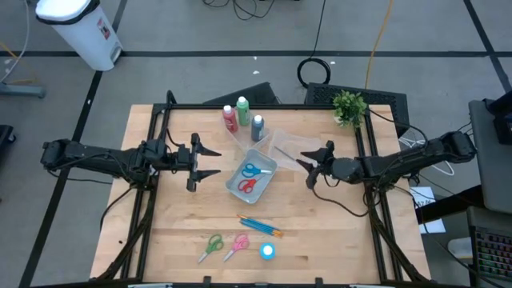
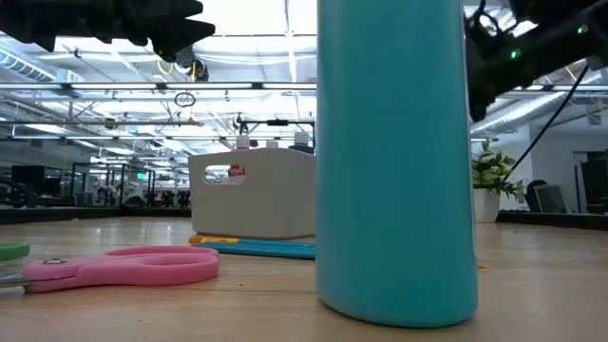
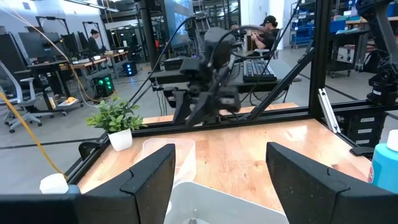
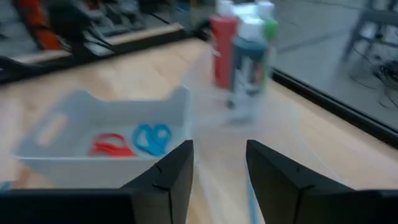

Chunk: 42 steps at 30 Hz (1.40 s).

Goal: Pick & Place Paint Supplies
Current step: Put the blue paintbrush into the right transparent bin

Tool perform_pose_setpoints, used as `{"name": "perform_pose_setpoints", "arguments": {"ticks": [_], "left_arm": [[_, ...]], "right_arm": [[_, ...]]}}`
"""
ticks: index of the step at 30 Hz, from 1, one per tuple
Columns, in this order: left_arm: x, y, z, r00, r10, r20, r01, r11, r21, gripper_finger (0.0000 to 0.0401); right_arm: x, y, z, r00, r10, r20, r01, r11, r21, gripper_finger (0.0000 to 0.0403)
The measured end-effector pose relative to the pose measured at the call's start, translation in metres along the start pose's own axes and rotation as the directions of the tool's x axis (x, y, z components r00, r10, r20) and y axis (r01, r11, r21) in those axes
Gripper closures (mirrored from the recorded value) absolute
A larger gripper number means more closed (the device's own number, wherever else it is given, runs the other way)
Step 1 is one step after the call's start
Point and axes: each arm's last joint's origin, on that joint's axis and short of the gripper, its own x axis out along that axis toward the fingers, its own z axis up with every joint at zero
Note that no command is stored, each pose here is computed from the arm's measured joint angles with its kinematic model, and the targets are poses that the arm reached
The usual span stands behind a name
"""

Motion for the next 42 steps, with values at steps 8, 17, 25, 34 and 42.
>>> {"name": "perform_pose_setpoints", "arguments": {"ticks": [8,17,25,34,42], "left_arm": [[0.000,0.000,0.000,1.000,0.000,0.000,0.000,1.000,0.000,0.0144],[0.000,0.000,0.000,1.000,0.000,0.000,0.000,1.000,0.000,0.0144],[0.000,0.000,0.000,1.000,0.000,0.000,0.000,1.000,0.001,0.0144],[0.000,0.000,0.000,1.000,0.000,0.000,0.000,1.000,0.000,0.0144],[0.000,0.000,0.001,1.000,-0.001,0.008,0.001,0.999,-0.054,0.0144]], "right_arm": [[-0.011,0.022,0.014,0.953,0.276,0.125,-0.277,0.961,-0.010,0.0236],[-0.021,0.035,0.021,0.848,0.498,0.183,-0.502,0.864,-0.024,0.0234],[-0.030,0.043,0.026,0.777,0.584,0.236,-0.583,0.808,-0.080,0.0234],[-0.030,0.043,0.026,0.775,0.585,0.237,-0.583,0.808,-0.087,0.0236],[-0.030,0.043,0.026,0.776,0.584,0.237,-0.577,0.810,-0.108,0.0238]]}}
